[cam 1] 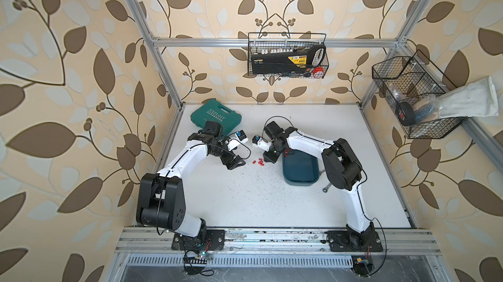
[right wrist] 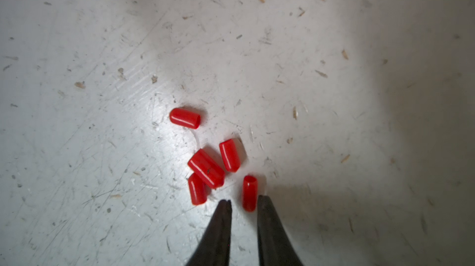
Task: Take the screw protection sleeves out of the storage box
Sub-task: Place the screw protection sleeve at the center of the board, then pick up the screw protection sleeve from the storage box.
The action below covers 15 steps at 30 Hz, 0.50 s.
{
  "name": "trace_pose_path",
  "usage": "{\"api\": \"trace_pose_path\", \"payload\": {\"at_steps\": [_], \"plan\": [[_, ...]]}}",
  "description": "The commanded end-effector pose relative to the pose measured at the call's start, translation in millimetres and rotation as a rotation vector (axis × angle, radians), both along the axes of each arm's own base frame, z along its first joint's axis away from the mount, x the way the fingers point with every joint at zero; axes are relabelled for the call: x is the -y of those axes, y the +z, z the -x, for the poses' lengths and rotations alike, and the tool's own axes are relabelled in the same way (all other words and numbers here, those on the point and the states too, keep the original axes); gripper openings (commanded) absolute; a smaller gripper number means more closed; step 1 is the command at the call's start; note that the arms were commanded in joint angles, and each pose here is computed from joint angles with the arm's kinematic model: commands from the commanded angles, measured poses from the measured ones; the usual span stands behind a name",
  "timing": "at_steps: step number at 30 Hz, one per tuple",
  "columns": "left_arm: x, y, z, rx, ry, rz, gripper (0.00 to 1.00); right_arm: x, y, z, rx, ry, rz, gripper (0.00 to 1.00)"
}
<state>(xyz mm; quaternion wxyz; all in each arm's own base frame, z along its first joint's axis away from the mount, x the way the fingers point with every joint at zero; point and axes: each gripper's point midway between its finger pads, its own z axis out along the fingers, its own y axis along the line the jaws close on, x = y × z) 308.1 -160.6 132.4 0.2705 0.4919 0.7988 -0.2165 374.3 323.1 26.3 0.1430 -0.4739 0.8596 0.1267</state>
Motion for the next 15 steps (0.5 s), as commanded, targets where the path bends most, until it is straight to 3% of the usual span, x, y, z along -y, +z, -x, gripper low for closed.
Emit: {"api": "trace_pose_path", "payload": {"at_steps": [1, 9, 15], "plan": [[1, 25, -1, 0.045, -0.01, 0.035, 0.99, -6, 15, 2, 0.011, 0.015, -0.031, 0.27], [12, 49, 2, 0.071, -0.018, 0.13, 0.99, 7, 76, 14, 0.063, 0.07, -0.127, 0.36], [33, 65, 2, 0.067, -0.062, 0.218, 0.99, 53, 128, 20, 0.162, 0.058, -0.168, 0.4]]}}
